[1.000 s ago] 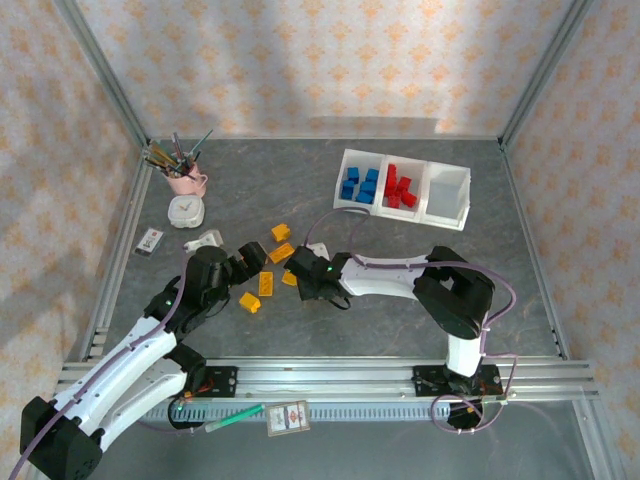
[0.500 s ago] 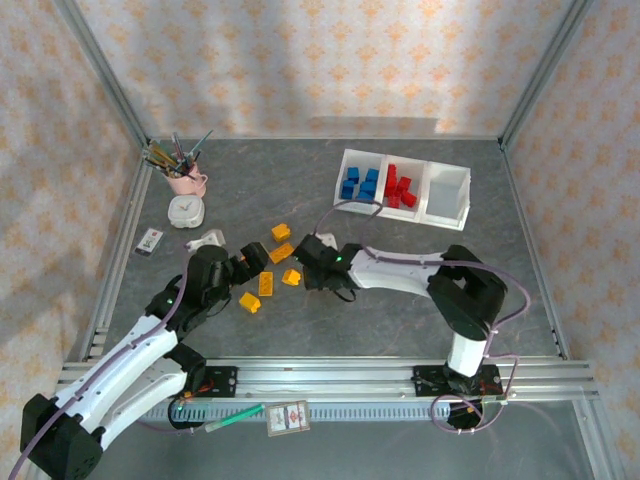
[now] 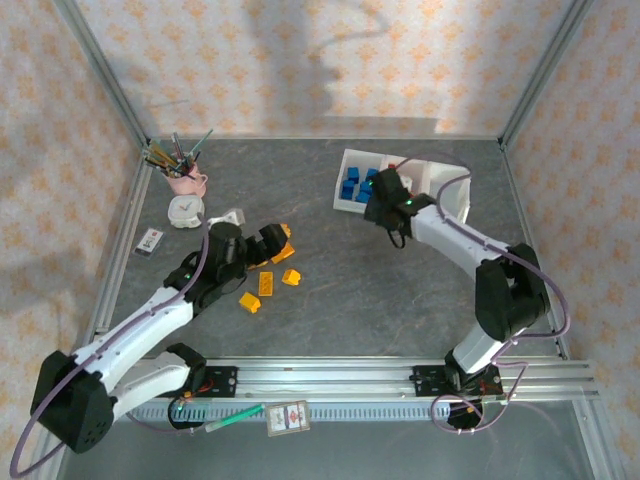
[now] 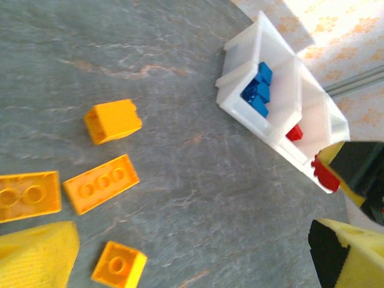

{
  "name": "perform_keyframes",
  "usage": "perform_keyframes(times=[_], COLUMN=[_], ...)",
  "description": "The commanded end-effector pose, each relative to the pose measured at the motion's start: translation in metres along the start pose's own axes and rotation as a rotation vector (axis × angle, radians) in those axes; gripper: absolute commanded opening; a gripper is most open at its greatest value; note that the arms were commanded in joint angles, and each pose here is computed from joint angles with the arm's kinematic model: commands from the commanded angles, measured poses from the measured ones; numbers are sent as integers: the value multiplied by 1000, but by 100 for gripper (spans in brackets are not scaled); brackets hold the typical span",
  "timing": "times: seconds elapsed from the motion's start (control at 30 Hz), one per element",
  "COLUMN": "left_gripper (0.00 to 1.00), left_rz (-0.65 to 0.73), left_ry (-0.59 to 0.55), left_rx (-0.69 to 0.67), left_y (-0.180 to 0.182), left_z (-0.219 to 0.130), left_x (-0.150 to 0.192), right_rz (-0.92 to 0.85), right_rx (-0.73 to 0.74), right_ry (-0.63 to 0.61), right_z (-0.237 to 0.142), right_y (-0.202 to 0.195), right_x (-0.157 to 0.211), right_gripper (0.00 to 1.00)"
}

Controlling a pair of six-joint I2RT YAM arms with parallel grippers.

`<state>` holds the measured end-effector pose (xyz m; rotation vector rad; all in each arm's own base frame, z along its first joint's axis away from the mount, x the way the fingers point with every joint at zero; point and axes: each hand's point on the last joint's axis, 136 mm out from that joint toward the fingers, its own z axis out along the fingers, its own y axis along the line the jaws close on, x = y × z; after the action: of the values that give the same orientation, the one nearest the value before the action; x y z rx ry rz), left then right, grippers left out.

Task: Sort the legos into containers by color
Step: Place the lego in the container.

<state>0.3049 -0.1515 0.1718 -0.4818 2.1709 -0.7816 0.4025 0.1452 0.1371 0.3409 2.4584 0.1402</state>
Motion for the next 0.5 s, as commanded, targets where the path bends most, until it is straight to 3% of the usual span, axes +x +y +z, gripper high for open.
perform_keyframes(times=[0.0, 0.3, 0.47], left_gripper=[99, 99, 99], left_rz=[46, 79, 96], left_ry=[-14, 14, 12], left_rx=[112, 140, 138], left_y=[-40, -63, -69], left_z=[8, 34, 40], left_x=[-12, -13, -18], right_rz=[19, 60, 41], right_rx=[49, 159, 183], right_ry=[-95, -180, -175], right_z=[8, 58, 73], right_y=[-15, -46, -46], right_x=[-48, -125, -145], right_gripper=[54, 55, 67])
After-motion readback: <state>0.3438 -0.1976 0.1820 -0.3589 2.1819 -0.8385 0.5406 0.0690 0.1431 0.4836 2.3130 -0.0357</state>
